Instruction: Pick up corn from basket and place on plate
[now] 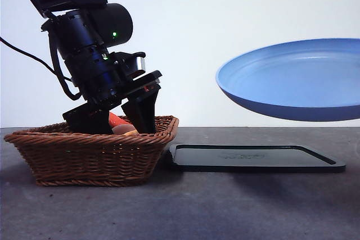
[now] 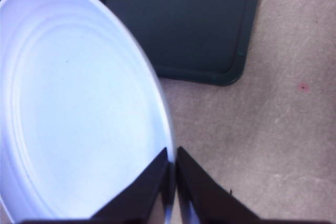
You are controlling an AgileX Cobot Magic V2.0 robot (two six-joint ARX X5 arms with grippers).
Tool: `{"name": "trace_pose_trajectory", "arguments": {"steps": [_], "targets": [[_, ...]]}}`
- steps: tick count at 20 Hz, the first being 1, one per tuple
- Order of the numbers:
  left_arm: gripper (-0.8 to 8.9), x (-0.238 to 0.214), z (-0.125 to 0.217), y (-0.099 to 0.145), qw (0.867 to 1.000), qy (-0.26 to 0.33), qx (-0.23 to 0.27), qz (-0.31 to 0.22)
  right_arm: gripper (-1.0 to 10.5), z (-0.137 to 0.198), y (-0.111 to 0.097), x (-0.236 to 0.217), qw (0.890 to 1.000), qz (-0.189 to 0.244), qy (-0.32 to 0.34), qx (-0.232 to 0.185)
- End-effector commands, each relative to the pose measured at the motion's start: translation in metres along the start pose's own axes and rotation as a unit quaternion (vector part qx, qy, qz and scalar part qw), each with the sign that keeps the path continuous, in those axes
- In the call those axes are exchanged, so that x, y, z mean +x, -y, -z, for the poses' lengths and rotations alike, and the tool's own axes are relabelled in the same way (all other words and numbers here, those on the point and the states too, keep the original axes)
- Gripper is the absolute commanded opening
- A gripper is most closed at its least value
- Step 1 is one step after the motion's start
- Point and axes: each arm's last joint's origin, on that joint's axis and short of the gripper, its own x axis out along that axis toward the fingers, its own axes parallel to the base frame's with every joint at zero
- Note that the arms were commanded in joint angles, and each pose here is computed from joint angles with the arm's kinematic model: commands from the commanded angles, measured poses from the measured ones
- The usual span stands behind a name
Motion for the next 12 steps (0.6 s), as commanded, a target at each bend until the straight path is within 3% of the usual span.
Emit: {"name": "trace_pose_trajectory", "arguments": {"steps": [1, 4, 8, 12], "targets": [[2.69, 0.005, -0.002, 0.003, 1.000, -0.007, -0.008, 0.003, 0.0, -0.006, -0.002, -0.003, 1.000, -0.003, 0.013, -0.010], [1.57, 0.005, -0.001, 0.002, 1.000, -0.013, -0.010, 0.002, 0.0, -0.006, -0.002, -0.003, 1.000, -0.003, 0.013, -0.010], [1.54, -0.007, -0.006, 0.004, 1.000, 0.005, -0.009, 0.003, 0.0, -0.006, -0.002, -0.003, 1.000, -0.003, 0.013, -0.008], [1.54, -0.047, -0.018, 0.016, 0.997, 0.070, 0.010, 0.009, 0.0, -0.011, 0.001, 0.005, 1.000, -0.004, 0.010, 0.007]]}}
